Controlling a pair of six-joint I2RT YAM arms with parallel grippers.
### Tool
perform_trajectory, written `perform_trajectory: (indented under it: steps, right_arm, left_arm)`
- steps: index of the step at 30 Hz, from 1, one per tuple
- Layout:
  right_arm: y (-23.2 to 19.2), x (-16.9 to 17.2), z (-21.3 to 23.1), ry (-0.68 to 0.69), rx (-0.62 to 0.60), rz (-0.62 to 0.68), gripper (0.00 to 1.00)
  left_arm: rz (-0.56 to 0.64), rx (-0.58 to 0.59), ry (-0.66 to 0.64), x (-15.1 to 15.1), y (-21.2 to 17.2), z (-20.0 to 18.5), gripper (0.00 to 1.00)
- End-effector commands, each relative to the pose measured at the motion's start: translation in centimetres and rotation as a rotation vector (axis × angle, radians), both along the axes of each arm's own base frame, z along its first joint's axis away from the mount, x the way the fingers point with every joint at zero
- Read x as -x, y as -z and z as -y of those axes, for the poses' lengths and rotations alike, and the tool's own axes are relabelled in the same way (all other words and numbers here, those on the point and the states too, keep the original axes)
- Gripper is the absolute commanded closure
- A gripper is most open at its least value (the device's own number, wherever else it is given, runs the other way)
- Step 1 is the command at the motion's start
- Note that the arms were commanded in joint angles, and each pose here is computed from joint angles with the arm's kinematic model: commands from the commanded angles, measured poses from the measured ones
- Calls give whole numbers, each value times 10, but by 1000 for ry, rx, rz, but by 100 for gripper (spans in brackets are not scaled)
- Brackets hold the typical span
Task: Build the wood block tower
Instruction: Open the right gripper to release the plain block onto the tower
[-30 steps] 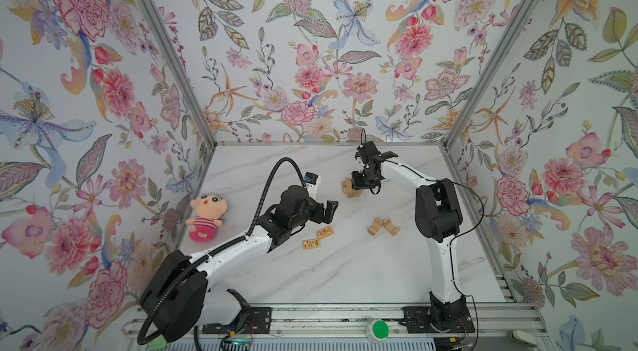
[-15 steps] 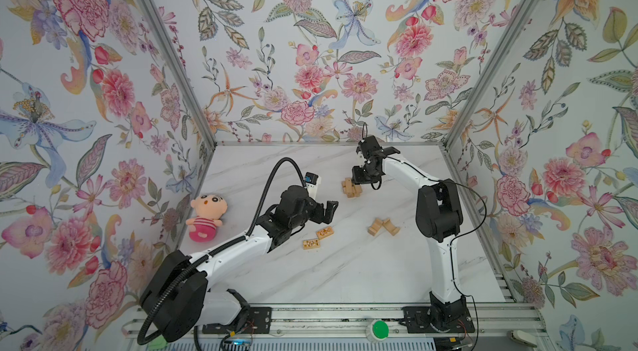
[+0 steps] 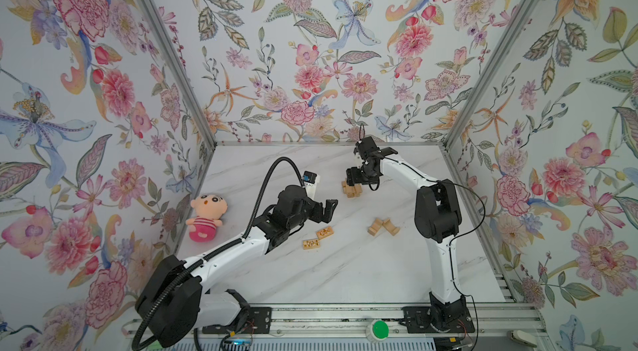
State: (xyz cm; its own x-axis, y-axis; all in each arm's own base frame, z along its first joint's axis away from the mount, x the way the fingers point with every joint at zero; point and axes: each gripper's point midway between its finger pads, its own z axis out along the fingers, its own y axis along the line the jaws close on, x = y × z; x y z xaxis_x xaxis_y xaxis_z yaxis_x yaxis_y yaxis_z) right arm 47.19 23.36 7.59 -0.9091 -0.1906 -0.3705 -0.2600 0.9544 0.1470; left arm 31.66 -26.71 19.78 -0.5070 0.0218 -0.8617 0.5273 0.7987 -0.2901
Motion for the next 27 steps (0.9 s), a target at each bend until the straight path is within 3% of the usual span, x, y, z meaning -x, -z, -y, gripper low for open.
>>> perform_trajectory:
  steps: [1,27]
  right_arm:
    - [-8,10,-3,3,-1,-16,20]
    - [15,8,-8,3,60,-59,24]
  left_arm:
    - [17,-18,-18,2,-1,-8,1]
    - [19,-27,-32,3,6,-18,1]
